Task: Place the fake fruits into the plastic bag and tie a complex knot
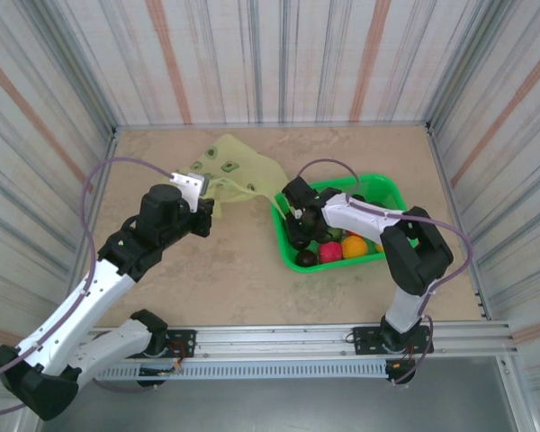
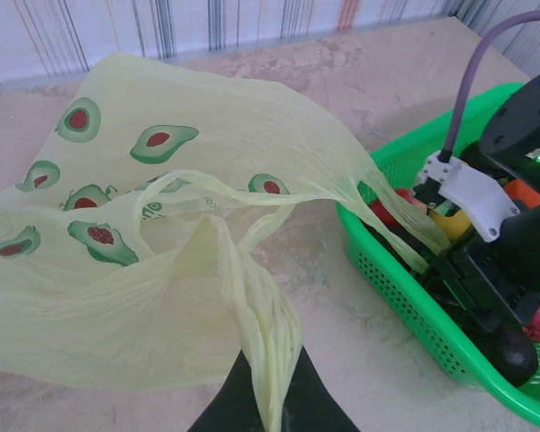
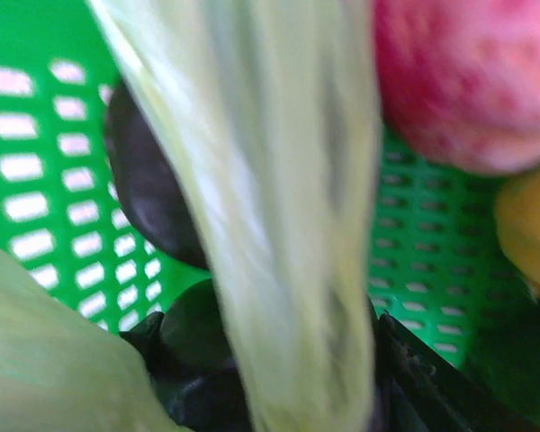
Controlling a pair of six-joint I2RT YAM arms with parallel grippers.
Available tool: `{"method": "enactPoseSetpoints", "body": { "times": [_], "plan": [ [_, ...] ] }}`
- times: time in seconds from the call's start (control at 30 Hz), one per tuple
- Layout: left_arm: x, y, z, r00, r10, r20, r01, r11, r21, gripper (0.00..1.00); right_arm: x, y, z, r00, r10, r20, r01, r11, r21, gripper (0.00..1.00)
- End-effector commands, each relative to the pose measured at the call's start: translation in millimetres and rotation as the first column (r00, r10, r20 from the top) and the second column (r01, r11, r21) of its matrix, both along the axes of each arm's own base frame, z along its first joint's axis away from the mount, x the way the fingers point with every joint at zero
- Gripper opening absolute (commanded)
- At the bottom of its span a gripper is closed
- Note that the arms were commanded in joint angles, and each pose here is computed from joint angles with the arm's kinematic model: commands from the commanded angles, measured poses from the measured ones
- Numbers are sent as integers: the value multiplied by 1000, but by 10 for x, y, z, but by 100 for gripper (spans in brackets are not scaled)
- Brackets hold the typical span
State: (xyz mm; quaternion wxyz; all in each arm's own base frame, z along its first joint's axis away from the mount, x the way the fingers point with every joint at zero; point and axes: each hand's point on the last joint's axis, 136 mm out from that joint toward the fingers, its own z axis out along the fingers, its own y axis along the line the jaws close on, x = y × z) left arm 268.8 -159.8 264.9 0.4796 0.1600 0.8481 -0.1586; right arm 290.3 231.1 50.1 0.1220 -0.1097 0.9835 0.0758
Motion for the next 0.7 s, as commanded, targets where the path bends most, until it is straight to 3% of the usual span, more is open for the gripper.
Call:
{"method": "enactPoseSetpoints", "body": {
  "times": [0.0,0.2,0.4,0.67],
  "plan": [
    [21,19,-1,1000,8,18,-8,1000,4,0,-49,-135,214,999,-28,19,27,999,39,54],
    [27,26,-5,1000,17,16,-17,1000,-1,0,-186,-170,653,997,-22,71,14,992,122,54],
    [30,8,-27,1000,12,6,-12,1000,-6,0,-288,-325,963,992,-40,117,25,992,125,54],
    [-31,-69,4,999,-48,8,48,999,-19,0,-480,129,1683,968,119,220,-192,919,345,51]
  ]
}}
